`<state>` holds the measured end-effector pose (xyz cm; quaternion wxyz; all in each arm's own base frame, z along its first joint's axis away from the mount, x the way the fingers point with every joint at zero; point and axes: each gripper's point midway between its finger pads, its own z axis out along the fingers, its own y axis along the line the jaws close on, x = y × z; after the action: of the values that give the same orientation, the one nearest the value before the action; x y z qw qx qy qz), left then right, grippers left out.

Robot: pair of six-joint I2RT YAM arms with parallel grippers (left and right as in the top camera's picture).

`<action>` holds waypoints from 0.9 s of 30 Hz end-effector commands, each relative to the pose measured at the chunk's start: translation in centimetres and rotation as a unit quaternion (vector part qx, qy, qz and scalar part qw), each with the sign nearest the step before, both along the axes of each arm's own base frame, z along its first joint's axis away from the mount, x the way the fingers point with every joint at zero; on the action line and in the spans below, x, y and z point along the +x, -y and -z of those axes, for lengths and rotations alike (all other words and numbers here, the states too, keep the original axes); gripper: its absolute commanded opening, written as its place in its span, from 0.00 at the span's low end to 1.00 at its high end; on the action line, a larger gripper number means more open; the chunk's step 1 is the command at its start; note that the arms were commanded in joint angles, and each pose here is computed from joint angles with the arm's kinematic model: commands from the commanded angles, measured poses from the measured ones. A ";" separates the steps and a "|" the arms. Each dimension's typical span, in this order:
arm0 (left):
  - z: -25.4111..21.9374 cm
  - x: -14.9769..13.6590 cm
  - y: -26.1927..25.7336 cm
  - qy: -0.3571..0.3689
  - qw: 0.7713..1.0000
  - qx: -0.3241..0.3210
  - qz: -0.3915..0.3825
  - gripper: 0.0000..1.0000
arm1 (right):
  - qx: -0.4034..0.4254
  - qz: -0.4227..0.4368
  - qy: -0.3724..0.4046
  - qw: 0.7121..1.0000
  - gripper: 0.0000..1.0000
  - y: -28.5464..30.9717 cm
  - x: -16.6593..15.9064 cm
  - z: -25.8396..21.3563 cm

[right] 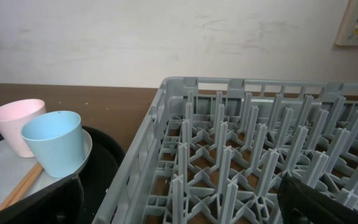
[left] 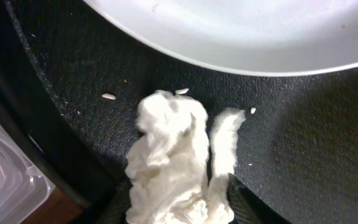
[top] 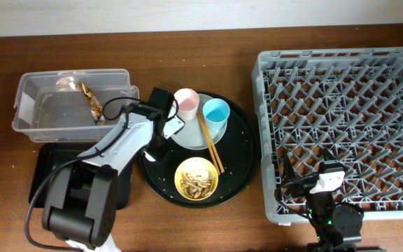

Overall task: Sort waste into correct bins and load items into the dishwasher rack
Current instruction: 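Grasp the white tissue and drop it into the clear bin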

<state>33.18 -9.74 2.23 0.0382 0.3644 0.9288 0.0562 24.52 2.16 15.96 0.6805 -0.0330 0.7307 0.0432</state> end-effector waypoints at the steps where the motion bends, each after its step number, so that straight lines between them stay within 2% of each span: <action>1: 0.6 -0.6 0.2 -0.014 1.000 -0.010 0.003 0.34 | -0.003 -0.004 -0.001 1.000 0.98 -0.2 0.0 0.3; 6: 0.6 -0.7 0.4 -0.017 1.000 -0.016 0.003 0.23 | -0.003 -0.004 -0.001 1.000 0.98 -0.2 0.0 0.3; 9: 0.5 -0.9 0.3 -0.020 1.000 -0.015 0.002 0.02 | -0.003 -0.004 -0.001 1.000 0.98 -0.2 0.0 0.3; 10: 0.4 -0.8 0.3 -0.019 1.000 -0.016 -0.003 0.01 | -0.003 -0.004 -0.001 1.000 0.98 -0.2 0.0 0.3; 14: -1.6 0.0 0.6 0.006 0.999 -0.027 -0.024 0.00 | -0.003 -0.004 -0.001 1.000 0.98 -0.2 0.0 0.3; 19: -7.3 2.1 1.3 0.083 0.993 -0.061 -0.055 0.00 | -0.003 -0.004 -0.001 1.000 0.98 -0.2 0.0 0.3; 22: -11.8 3.6 0.4 0.152 0.980 -0.082 -0.100 0.00 | -0.003 -0.004 -0.001 1.000 0.98 -0.2 0.0 0.3; 25: -15.0 5.4 -2.8 0.224 0.953 -0.081 -0.188 0.03 | -0.003 -0.004 -0.001 1.000 0.98 -0.2 0.0 0.3; 27: -15.8 6.3 -4.7 0.246 0.934 -0.091 -0.243 0.03 | -0.003 -0.004 -0.001 1.000 0.98 -0.2 0.0 0.3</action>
<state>38.07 -8.79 15.83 0.2447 0.2198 0.9430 0.0498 24.52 2.16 15.95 0.6803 -0.0330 0.7309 0.0432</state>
